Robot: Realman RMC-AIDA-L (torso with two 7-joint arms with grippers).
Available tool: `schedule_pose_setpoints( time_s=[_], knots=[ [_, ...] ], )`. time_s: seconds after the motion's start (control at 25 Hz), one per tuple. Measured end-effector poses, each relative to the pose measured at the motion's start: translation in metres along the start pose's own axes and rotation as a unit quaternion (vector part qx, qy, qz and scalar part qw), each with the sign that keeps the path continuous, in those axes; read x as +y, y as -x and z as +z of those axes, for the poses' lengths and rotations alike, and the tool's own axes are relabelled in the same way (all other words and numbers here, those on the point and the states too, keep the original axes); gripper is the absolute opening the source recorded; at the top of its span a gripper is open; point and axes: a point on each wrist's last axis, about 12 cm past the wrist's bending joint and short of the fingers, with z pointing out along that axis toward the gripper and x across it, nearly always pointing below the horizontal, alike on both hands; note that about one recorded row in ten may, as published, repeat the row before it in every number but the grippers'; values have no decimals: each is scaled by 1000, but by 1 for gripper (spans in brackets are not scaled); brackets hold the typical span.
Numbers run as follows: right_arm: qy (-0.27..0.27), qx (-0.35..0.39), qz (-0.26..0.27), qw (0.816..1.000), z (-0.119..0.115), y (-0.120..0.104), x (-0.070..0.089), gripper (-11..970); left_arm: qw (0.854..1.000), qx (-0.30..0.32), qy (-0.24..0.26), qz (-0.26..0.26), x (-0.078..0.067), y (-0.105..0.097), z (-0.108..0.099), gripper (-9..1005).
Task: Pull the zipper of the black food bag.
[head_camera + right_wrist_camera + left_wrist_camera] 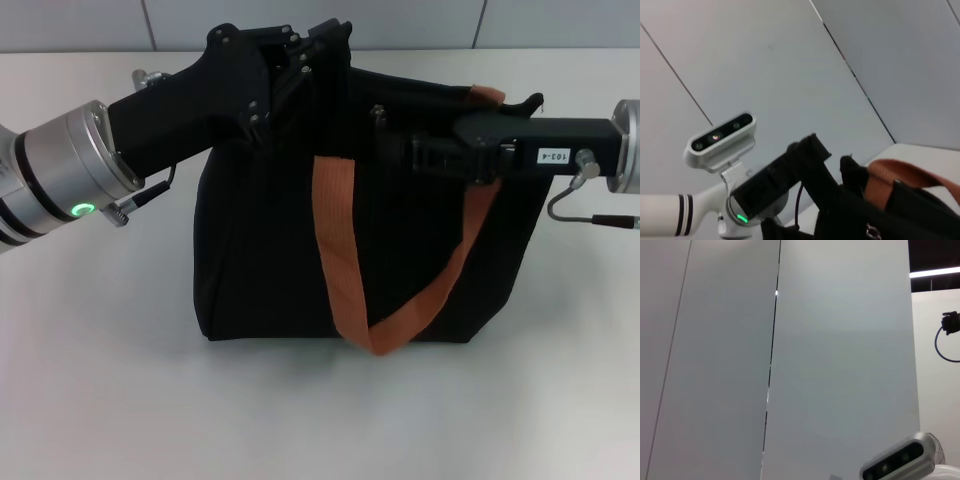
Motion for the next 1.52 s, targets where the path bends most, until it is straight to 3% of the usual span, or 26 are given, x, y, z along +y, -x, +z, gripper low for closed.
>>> schedule_pose_setpoints(
  time_s=[0.72,1.08,1.52],
  knots=[
    [5,7,-2,1000,5,-5,1,135,1000,-2,-5,-3,0,1,4,39],
    [6,-3,1,1000,-1,-8,3,12,1000,-3,-6,-5,0,0,4,39],
    [-2,-59,1,998,-40,-5,15,-2,1000,-4,-7,-8,-1,0,3,40]
  ],
)
